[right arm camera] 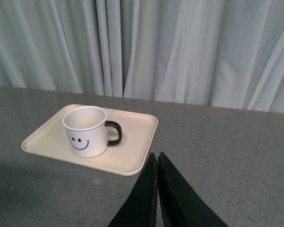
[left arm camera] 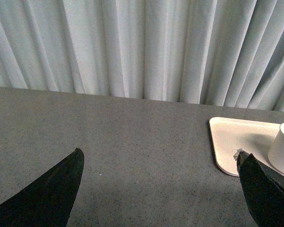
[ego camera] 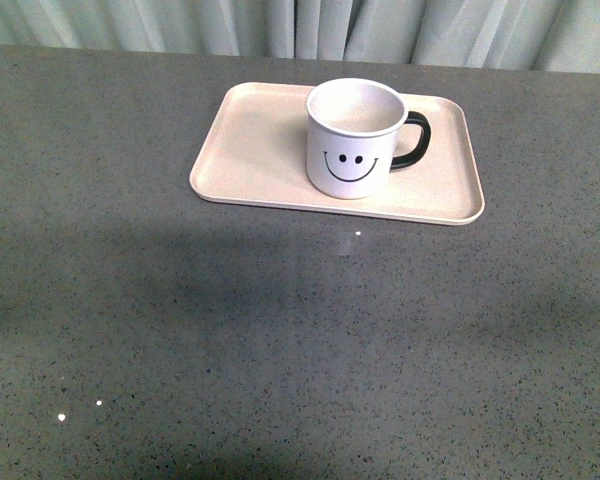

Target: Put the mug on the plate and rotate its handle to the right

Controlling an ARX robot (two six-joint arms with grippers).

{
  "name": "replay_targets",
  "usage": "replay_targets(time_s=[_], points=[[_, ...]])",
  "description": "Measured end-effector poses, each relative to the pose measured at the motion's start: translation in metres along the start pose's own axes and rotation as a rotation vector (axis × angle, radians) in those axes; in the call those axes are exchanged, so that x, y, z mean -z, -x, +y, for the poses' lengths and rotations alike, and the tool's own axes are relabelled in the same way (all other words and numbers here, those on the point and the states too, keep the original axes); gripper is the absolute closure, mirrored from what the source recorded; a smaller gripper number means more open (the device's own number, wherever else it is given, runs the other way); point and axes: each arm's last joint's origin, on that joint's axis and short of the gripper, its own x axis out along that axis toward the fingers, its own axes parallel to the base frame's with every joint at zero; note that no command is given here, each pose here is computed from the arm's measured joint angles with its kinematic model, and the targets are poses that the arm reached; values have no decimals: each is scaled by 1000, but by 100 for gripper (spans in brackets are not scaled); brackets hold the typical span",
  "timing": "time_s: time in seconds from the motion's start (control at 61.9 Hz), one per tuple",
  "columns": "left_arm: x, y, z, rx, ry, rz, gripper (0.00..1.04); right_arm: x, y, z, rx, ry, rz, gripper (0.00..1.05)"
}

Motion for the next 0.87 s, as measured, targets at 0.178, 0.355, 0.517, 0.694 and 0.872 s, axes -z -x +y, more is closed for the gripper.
replay_targets(time_s=[0.178,0.355,0.517,0.694,0.872], points=[[0,0,0,0,0,0,9,0,0,0,0,0,-1,74],[0,0,0,0,0,0,9,0,0,0,0,0,-1,42],[0,0,0,0,0,0,9,0,0,0,0,0,-1,8],[0,0,0,0,0,0,9,0,0,0,0,0,-1,9],[0,0,0,0,0,0,9,0,0,0,0,0,-1,9]])
